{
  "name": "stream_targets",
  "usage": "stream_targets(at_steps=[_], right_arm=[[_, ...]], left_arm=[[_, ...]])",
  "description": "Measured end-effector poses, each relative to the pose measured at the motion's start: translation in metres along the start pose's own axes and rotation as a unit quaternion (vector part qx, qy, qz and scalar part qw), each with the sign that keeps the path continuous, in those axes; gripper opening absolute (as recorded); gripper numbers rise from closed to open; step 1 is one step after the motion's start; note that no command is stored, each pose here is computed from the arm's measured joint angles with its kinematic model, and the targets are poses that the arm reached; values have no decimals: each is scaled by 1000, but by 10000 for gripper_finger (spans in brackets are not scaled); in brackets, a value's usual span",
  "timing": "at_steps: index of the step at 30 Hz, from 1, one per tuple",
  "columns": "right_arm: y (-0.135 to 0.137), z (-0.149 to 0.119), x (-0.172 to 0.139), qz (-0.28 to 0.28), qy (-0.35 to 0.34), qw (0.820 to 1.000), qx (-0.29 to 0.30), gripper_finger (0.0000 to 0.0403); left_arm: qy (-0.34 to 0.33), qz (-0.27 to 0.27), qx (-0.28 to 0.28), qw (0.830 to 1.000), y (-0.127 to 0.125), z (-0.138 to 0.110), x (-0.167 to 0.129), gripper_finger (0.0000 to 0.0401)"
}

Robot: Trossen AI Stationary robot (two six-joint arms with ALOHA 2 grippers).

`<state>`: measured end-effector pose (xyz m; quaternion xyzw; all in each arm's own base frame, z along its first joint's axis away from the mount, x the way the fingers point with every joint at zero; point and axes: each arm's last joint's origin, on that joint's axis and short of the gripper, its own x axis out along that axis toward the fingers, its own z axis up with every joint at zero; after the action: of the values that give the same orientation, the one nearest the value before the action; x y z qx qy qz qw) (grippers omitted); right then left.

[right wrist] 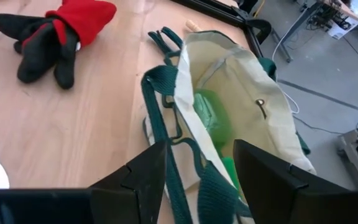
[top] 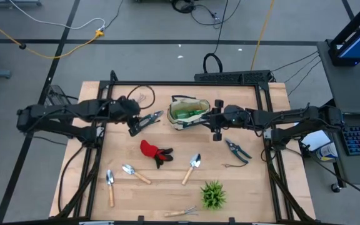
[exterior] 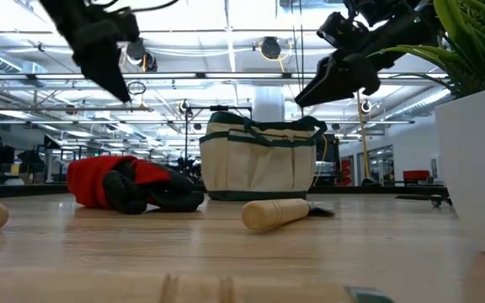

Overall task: Pick & Place Garden tools in Gardening bag
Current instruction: Put the bottom left brown trowel into the gardening bag

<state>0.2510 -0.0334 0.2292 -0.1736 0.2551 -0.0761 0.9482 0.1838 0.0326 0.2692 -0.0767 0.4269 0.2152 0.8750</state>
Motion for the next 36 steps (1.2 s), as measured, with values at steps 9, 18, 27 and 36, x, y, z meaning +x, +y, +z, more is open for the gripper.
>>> stream_targets(at_steps=[9,18,27,36], right_arm=[[9,3,-1,18,-4,1000,-6,177],[10,3,-2,19,-5,1000,-7,172],[10,3,-2,18,-5,1000,-7,171],[10,3,-2,19,-5,1000,-7,171]], left_arm=[[11,-80,19,997,-18,-30,25,108],[26,-131,56,989,-41,-47,25,108],[43,-179,51,982,-67,-61,12,108],[105,-203,-127,965,-88,-76,0,108]])
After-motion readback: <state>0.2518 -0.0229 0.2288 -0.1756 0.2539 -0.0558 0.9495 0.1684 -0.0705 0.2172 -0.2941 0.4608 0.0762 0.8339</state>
